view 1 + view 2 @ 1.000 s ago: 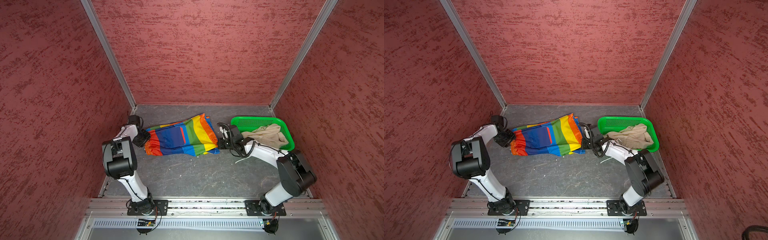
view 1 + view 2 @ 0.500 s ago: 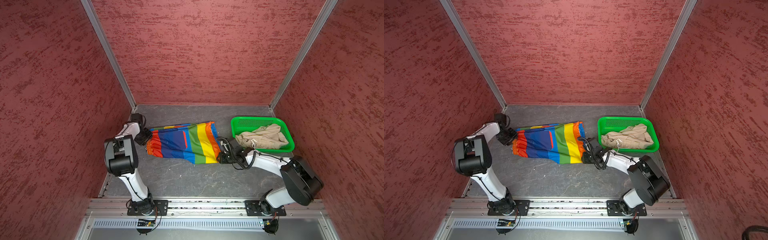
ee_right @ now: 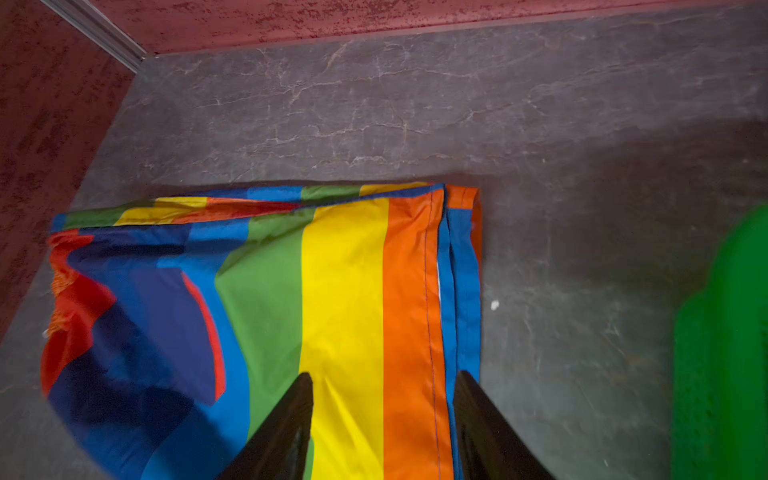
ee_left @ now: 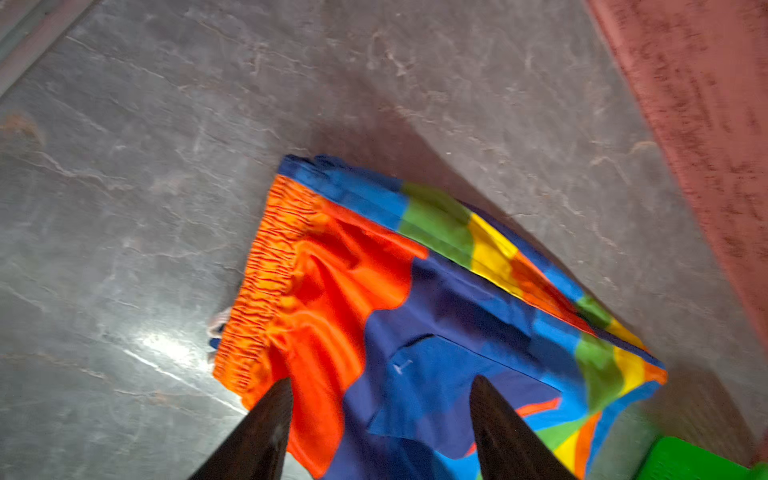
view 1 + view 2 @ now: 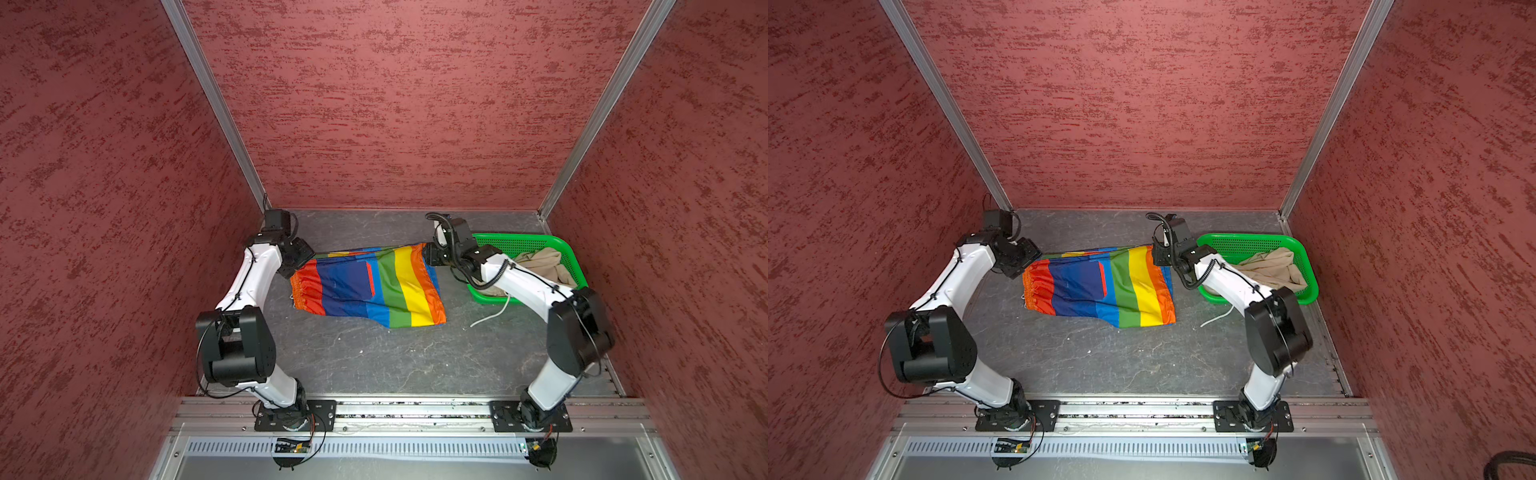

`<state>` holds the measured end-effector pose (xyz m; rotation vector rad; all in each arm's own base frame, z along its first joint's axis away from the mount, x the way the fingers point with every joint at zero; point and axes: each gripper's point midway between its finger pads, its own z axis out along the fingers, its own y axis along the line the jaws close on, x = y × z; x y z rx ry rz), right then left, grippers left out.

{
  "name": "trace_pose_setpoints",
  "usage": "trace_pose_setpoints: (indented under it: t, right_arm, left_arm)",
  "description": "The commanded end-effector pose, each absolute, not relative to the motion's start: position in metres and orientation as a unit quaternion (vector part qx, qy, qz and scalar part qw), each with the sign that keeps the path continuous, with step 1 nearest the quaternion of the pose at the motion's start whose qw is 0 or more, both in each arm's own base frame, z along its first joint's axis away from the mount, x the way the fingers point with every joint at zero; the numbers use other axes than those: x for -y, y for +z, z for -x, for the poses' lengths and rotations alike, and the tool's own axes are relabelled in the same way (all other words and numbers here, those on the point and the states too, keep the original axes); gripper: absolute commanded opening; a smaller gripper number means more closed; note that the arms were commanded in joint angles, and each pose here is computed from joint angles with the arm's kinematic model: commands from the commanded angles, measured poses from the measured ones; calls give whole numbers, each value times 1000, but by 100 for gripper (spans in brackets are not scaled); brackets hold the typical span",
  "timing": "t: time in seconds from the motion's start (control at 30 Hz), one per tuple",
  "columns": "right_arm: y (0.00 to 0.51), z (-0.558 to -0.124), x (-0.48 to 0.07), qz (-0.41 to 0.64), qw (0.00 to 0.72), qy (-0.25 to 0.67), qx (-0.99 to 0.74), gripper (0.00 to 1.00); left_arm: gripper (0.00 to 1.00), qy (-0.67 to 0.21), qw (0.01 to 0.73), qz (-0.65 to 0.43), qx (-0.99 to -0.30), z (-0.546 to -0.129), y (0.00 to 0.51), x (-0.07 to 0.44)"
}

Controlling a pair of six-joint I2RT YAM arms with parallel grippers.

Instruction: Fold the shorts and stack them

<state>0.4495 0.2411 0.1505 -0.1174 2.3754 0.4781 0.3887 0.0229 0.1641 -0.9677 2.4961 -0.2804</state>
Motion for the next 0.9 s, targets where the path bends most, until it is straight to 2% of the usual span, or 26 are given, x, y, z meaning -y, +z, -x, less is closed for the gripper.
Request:
trace_pose_setpoints:
  t: [0.0,0.07,0.13,0.4,0.63,0.7,0.8,0.83,0.87]
  right_arm:
    - [137,-482,-250,54,347,192,-916,46]
    - [122,-498,-253,53,337,193,-920,34]
    - [110,-509,-252,50,328,197,-923,30]
    - [75,-533,-259,52,302,221,-926,44]
    - [53,-547,-268,44,287,244,-925,44]
    - [50,-549,-273,43,284,258,-923,36]
    - [55,-551,-272,37,291,259,-920,10]
    - [60,-552,-269,34,298,254,-920,3]
    - [66,-552,-265,32,307,247,-919,0]
  left_arm:
    - [59,-93,198,337,-915,-387,147,-14]
    - [52,-95,179,338,-919,-388,129,-8]
    - [47,-103,162,335,-922,-391,111,0]
    - [46,-100,111,333,-931,-409,53,17]
    - [44,-89,100,330,-934,-422,38,20]
    - [44,-85,100,330,-935,-423,36,18]
    - [44,-81,97,331,-935,-422,34,16]
    - [44,-80,96,331,-935,-422,33,16]
    - [44,-80,95,330,-936,-421,32,17]
